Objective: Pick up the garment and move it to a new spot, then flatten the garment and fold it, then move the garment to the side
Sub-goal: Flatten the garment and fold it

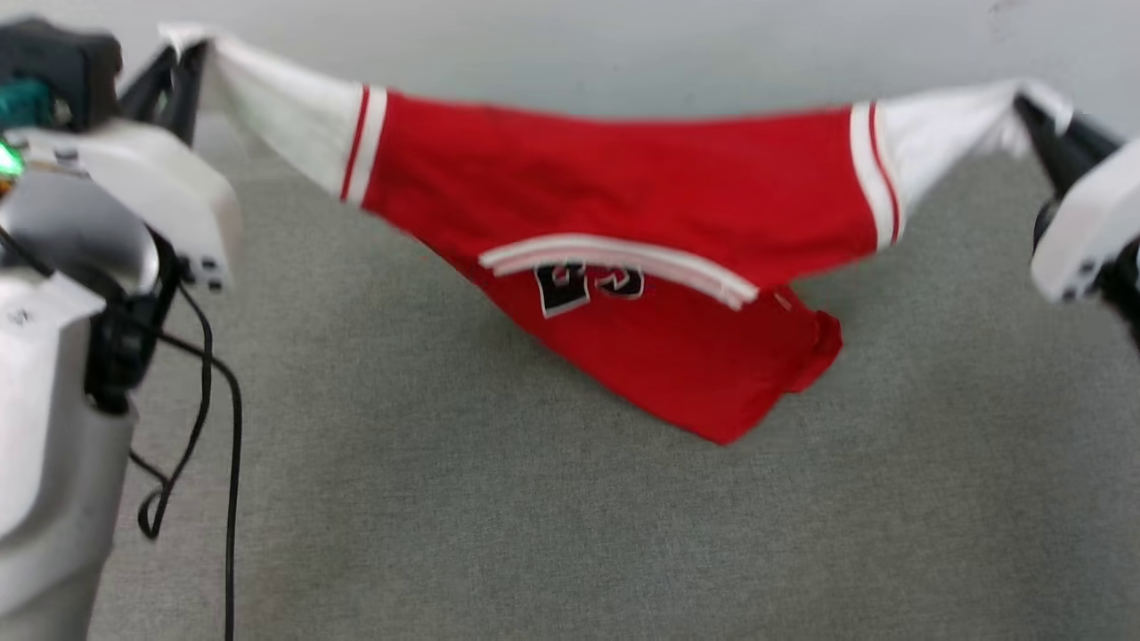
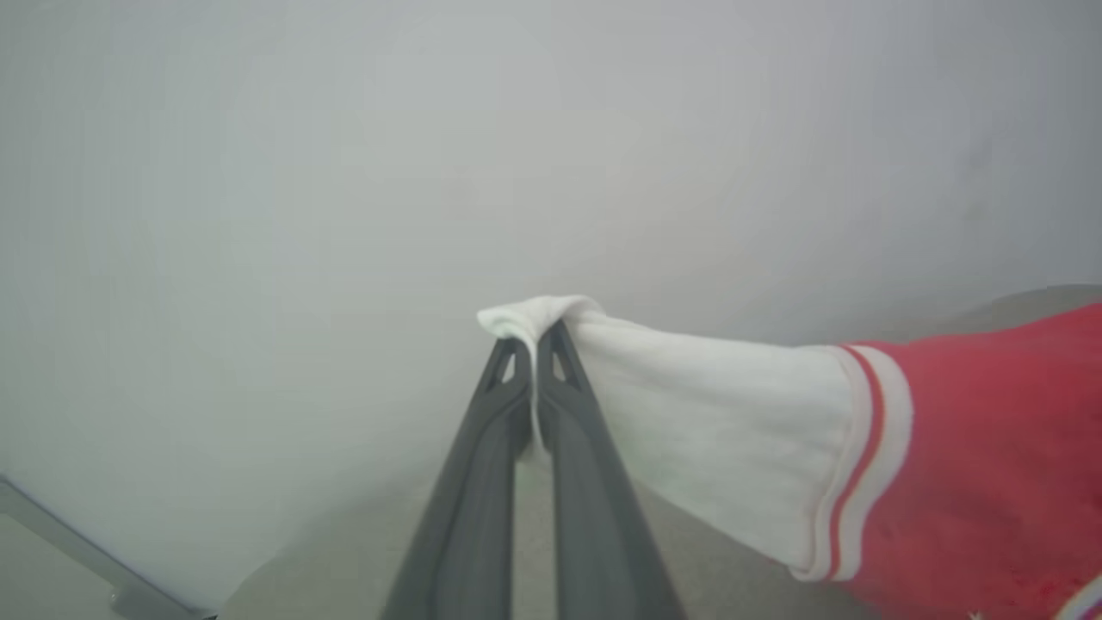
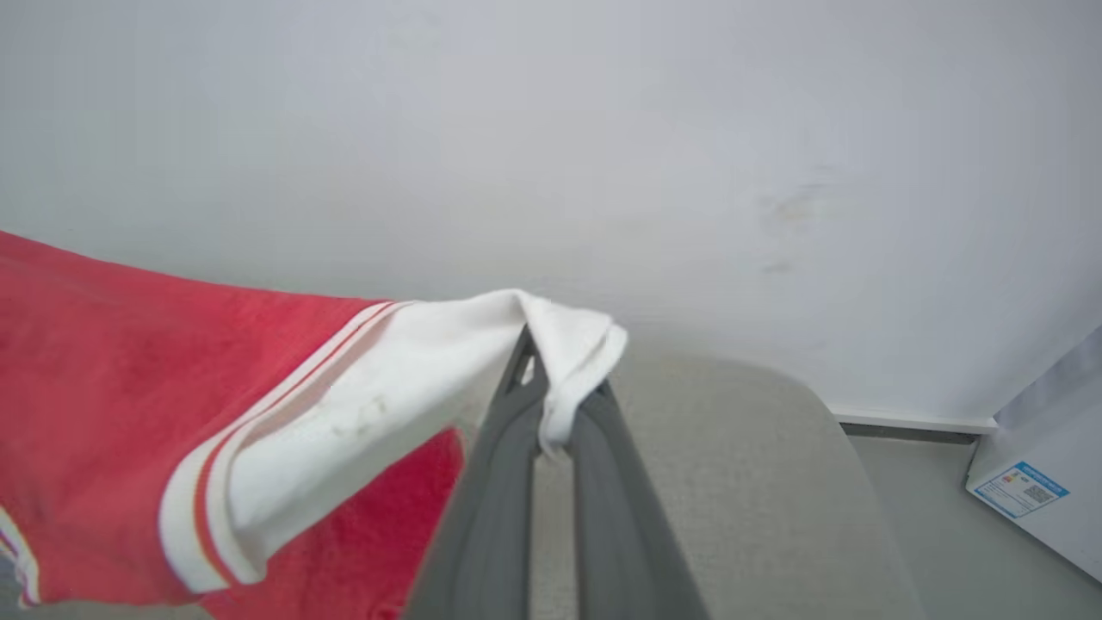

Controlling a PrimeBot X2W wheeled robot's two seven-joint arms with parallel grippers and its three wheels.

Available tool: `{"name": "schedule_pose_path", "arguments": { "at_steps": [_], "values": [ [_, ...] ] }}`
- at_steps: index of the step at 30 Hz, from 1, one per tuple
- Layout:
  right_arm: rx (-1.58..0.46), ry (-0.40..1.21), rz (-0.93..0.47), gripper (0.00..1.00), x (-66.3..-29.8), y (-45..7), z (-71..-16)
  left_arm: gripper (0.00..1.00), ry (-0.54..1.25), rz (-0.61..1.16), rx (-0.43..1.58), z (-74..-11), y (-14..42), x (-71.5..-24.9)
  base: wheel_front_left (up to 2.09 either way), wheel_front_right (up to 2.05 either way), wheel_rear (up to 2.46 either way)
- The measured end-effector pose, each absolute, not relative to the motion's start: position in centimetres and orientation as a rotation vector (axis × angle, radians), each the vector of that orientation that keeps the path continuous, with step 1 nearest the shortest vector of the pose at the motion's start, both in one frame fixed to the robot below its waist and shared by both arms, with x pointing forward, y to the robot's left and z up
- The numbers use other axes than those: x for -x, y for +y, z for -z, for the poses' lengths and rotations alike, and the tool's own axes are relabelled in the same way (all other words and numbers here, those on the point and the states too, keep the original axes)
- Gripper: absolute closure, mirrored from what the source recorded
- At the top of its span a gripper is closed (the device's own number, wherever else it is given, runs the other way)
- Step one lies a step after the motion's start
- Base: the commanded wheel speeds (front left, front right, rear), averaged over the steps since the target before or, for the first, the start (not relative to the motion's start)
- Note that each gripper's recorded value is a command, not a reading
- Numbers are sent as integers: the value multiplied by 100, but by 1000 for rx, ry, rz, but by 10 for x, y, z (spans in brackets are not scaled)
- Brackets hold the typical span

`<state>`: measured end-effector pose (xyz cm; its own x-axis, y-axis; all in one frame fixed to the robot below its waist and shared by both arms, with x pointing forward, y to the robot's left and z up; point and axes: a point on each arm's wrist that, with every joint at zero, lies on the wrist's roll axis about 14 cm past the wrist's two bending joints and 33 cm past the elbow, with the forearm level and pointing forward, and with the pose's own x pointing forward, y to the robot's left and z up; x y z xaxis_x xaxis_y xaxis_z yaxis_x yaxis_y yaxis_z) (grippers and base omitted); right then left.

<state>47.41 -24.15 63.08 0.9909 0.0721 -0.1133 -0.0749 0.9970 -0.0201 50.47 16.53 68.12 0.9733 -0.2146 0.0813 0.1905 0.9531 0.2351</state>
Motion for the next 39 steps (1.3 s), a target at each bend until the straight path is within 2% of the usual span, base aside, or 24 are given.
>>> {"name": "schedule_pose_path", "arguments": {
  "at_steps": [8, 14, 24, 30, 39],
  "values": [
    [29, -34, -93, 100, -552, -232, -694, 100, -274, 200, -248, -733, 159, -570, 0, 0, 0],
    [28, -120, -95, 100, -607, -225, -718, 100, -342, 163, -264, -739, 162, -622, 0, 0, 0],
    [44, -250, -93, 100, -662, -215, -757, 100, -444, 68, -258, -767, 187, -672, 0, 0, 0],
    [52, -196, -104, 100, -693, -207, -726, 100, -393, 52, -244, -742, 193, -701, 0, 0, 0],
    [-10, 3, -151, 100, -726, -184, -615, 100, -138, 65, -142, -611, 199, -729, 0, 0, 0]
  ]
}}
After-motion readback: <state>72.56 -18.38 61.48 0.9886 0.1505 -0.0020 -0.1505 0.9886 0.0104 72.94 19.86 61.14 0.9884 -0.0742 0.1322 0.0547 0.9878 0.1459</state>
